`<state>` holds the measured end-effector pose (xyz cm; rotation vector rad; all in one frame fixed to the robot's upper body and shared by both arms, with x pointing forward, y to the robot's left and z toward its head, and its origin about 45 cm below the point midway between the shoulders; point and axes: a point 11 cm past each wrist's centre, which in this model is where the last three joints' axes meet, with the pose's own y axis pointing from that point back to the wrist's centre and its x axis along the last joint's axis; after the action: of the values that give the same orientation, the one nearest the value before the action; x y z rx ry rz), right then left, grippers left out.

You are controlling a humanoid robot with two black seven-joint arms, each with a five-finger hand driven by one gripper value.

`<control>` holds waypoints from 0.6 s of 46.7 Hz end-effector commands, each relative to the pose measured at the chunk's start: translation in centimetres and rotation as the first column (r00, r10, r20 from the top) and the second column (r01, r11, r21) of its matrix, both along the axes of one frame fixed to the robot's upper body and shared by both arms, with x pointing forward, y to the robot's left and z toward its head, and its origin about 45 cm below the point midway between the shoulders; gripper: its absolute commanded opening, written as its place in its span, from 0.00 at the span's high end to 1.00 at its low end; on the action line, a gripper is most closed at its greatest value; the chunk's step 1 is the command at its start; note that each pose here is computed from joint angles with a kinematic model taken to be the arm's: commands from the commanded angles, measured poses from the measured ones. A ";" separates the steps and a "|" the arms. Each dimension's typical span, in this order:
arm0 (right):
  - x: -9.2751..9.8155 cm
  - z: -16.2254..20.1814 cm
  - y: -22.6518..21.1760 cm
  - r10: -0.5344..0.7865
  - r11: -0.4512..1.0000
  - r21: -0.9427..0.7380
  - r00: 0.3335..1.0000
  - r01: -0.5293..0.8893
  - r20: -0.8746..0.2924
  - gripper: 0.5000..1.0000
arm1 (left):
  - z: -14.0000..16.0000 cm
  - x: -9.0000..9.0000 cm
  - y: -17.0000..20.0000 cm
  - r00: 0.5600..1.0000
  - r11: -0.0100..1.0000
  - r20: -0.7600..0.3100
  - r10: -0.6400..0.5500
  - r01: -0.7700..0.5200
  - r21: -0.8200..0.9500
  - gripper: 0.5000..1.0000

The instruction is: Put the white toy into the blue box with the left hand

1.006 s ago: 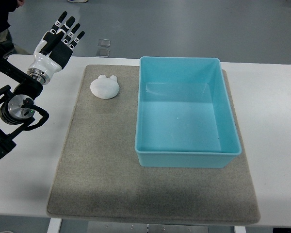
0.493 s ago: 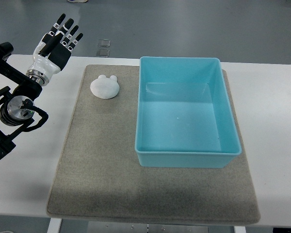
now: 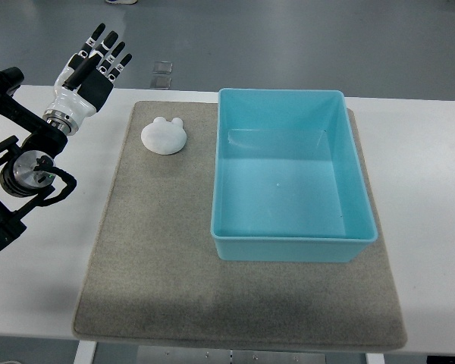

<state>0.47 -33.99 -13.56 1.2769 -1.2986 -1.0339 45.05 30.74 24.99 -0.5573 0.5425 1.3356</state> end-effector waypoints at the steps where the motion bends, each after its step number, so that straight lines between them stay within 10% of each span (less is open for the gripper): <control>1: 0.0 0.0 0.0 -0.001 1.000 -0.001 1.000 0.001 0.000 0.13 | 0.1 0.0 -0.3 1.000 1.000 0.008 -0.011 0.011 -0.008 0.00; 28: 0.0 0.0 0.0 -0.001 1.000 -0.001 1.000 0.001 0.000 0.13 | 0.9 -0.5 -1.2 0.989 0.991 0.093 -0.116 0.122 -0.059 0.00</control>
<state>0.47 -33.99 -13.56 1.2765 -1.2992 -1.0343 44.54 29.52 25.77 -0.6232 0.5388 1.1767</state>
